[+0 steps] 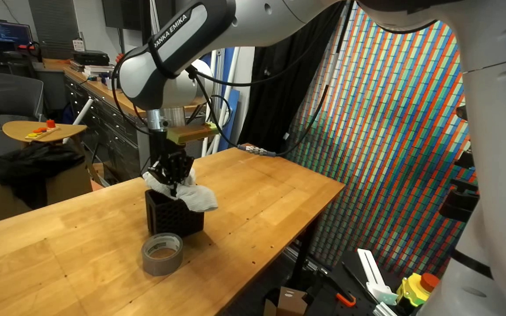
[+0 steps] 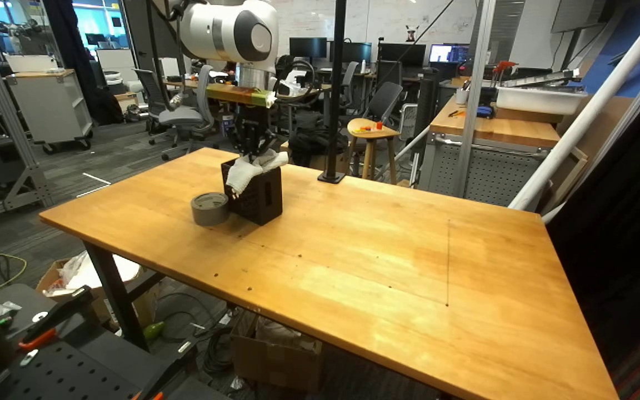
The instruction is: Put the towel in the box
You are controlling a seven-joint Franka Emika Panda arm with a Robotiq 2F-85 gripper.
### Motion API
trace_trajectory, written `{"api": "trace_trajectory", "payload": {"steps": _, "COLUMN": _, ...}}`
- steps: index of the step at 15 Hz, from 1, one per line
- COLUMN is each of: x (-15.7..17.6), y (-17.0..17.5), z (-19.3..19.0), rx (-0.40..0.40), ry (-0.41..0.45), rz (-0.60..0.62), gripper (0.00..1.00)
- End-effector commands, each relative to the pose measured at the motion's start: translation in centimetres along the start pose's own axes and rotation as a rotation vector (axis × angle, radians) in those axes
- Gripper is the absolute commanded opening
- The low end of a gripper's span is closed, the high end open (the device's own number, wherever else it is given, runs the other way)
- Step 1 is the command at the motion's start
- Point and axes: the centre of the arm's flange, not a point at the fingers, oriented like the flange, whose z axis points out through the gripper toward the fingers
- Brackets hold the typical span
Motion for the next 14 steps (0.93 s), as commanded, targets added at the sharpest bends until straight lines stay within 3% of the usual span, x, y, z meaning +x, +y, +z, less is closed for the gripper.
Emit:
{"api": "trace_trajectory", "payload": {"steps": 1, "x": 0.9, "y": -1.6, "z": 2.0, "rx": 0.005, "ry": -0.01, "rz": -0.01, "gripper": 0.05}}
{"api": "trace_trajectory", "payload": {"steps": 2, "x": 0.8, "y": -1.7, "z": 2.0, "rx": 0.006, "ry": -0.01, "rz": -0.008, "gripper": 0.33}}
{"api": "trace_trajectory", "payload": {"steps": 5, "x": -0.1, "y": -1.5, "z": 1.2, "rx": -0.006, "ry": -0.014, "rz": 0.014, "gripper": 0.49}}
{"api": "trace_trajectory", "payload": {"steps": 12, "x": -1.7, "y": -1.3, "z": -1.8, "rx": -0.056, "ry": -0.01, "rz": 0.061, "gripper": 1.0}}
{"api": "trace_trajectory", "payload": {"steps": 14, "x": -2.2, "y": -1.0, "z": -3.1, "rx": -0.088, "ry": -0.012, "rz": 0.071, "gripper": 1.0}}
